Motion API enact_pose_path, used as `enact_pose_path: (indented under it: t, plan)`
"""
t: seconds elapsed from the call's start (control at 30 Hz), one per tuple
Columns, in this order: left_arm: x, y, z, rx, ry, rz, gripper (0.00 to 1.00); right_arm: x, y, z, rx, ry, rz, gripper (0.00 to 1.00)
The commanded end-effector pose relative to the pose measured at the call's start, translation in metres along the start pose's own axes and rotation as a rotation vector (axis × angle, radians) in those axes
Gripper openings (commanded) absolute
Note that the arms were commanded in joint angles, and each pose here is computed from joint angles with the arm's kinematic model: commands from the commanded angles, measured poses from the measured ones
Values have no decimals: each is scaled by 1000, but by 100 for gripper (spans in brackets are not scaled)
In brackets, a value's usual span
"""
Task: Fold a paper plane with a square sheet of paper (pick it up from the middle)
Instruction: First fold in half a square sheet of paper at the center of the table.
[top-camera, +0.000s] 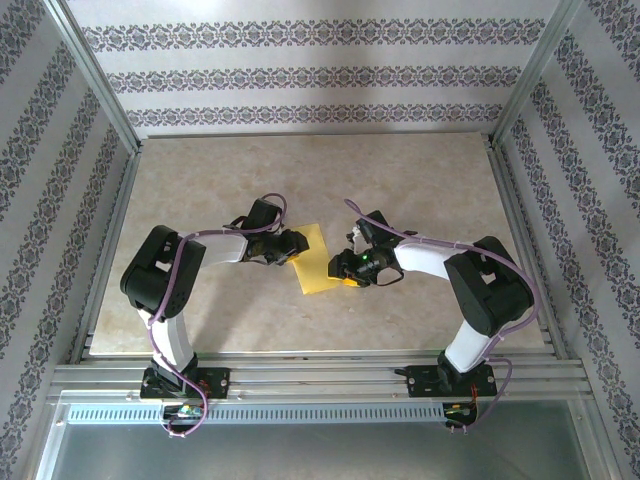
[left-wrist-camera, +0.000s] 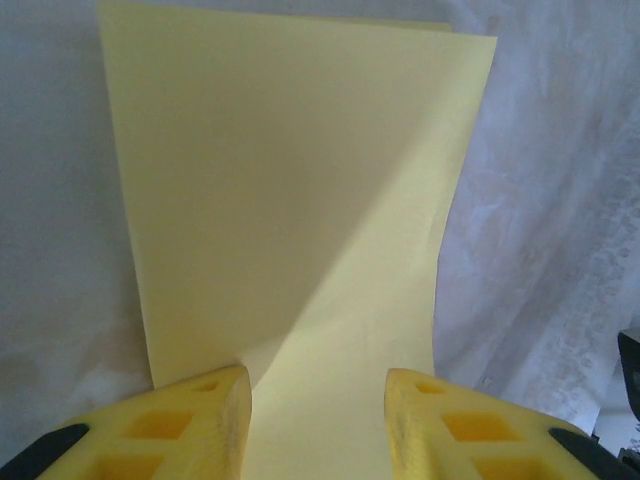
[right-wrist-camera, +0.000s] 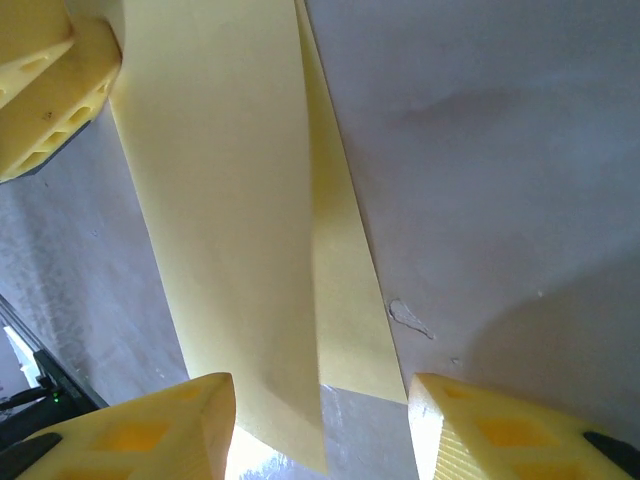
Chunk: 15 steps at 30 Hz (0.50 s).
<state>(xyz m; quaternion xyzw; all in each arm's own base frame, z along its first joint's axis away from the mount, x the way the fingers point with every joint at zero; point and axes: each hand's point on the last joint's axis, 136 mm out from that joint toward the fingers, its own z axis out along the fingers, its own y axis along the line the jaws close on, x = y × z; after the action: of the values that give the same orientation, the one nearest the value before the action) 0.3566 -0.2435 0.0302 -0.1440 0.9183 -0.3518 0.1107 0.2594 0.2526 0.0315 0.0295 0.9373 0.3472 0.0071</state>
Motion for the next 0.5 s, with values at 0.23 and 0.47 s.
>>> enact_pose_path:
  t: [0.23, 0.47]
  plan:
    - [7, 10, 8, -28, 19, -28, 41, 9, 12, 3, -55, 32, 11, 44]
    - [7, 10, 9, -27, 27, -20, 41, 10, 17, 3, -105, 27, 43, 33]
